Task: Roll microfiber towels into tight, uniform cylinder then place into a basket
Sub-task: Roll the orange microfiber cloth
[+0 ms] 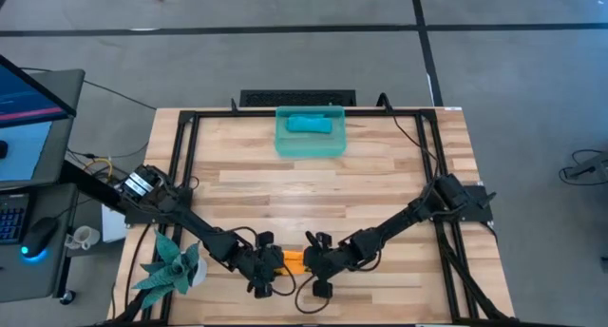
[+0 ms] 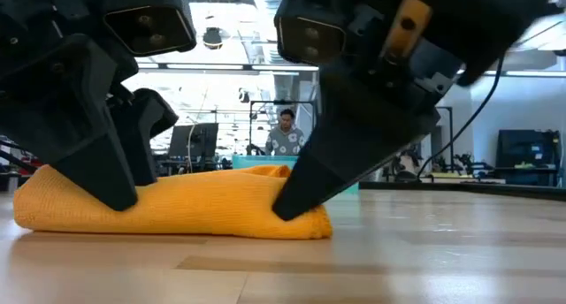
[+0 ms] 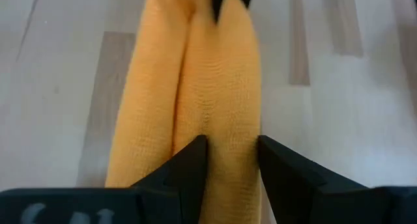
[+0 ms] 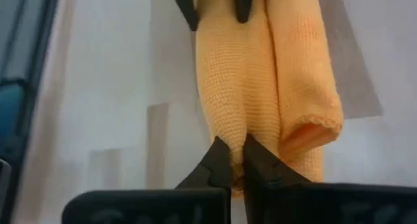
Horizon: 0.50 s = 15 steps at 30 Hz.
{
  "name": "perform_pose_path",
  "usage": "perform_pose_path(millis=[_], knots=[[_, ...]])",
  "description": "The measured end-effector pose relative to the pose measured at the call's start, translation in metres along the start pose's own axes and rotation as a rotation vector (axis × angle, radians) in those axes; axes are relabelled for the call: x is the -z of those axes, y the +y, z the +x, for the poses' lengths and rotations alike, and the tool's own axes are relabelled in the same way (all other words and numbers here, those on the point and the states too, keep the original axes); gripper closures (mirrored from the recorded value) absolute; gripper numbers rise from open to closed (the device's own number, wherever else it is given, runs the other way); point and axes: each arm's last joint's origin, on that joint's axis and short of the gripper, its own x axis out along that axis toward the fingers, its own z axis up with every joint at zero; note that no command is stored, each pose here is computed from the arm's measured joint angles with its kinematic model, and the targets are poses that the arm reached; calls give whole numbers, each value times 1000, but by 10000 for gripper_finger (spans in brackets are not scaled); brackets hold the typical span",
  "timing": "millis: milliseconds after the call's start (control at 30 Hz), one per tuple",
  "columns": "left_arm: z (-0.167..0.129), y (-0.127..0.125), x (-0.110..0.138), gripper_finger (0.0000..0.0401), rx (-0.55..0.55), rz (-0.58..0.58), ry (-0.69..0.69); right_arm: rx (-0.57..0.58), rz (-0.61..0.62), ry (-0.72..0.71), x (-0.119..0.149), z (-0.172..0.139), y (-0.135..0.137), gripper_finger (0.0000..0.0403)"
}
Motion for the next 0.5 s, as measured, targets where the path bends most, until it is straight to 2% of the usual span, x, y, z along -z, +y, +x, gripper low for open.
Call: perform_pose_path(millis=[200, 400, 500], knots=[[-1, -1, 3, 266, -15, 63, 18, -73, 181, -1, -4, 2, 0, 370], [-6, -3, 6, 267, -40, 104, 55, -164, 291, 12, -8, 3, 0, 377], [-12, -7, 4, 267, -84, 141, 98, -172, 298, 13, -9, 3, -1, 377]])
